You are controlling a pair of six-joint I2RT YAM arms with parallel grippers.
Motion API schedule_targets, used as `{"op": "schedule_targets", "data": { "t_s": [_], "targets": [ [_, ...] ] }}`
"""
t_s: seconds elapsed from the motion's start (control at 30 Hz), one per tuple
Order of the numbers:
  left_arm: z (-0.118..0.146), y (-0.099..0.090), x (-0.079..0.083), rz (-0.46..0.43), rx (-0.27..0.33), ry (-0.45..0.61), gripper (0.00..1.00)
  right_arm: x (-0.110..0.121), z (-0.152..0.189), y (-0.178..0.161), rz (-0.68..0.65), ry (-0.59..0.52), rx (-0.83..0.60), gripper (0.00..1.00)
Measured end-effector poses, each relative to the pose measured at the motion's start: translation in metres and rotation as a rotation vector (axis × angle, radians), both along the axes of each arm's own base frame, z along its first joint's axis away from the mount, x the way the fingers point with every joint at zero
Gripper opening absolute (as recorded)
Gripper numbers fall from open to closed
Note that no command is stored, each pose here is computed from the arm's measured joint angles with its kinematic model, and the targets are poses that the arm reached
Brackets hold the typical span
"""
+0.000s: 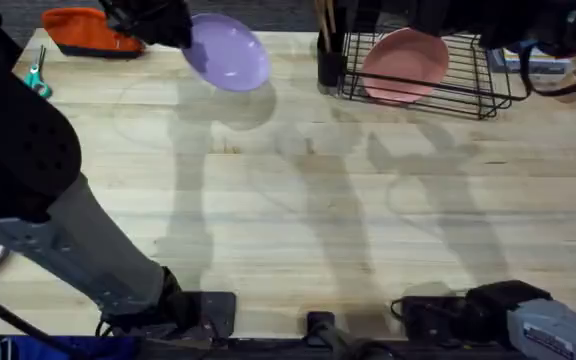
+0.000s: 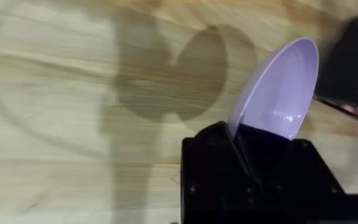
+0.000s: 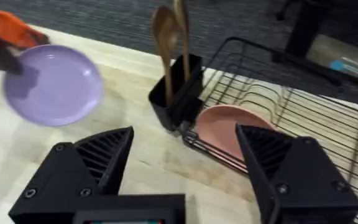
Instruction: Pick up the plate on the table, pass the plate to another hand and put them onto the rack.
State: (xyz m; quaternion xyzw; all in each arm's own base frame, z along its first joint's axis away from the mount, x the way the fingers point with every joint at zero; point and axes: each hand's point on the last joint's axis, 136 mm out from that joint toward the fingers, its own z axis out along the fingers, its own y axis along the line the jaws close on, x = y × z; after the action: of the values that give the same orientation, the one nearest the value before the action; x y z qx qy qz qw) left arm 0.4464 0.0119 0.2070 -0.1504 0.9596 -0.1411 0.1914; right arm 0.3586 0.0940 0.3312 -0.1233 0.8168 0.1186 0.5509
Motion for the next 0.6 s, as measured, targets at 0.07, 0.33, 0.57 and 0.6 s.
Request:
{"op": "schedule_targets", "data": {
  "t_s": [0.07,0.33,0.57,0.6],
  "targets": [
    [0.004,-0.012,0.000,-0.032,-0.061,-0.011,0.042,-0.002,0.000,0.005,0.026,0.002,0.011,0.998],
    [0.026,-0.061,-0.003,-0.225,-0.291,-0.080,0.042,-0.005,0.001,0.013,0.066,0.013,0.048,0.998],
    [0.036,-0.125,-0.011,-0.442,-0.343,-0.129,0.041,-0.012,-0.015,0.013,0.029,0.124,0.131,0.997],
    [0.036,-0.131,-0.012,-0.457,-0.344,-0.129,0.042,-0.014,-0.017,0.012,0.026,0.137,0.133,0.997]
  ]
}}
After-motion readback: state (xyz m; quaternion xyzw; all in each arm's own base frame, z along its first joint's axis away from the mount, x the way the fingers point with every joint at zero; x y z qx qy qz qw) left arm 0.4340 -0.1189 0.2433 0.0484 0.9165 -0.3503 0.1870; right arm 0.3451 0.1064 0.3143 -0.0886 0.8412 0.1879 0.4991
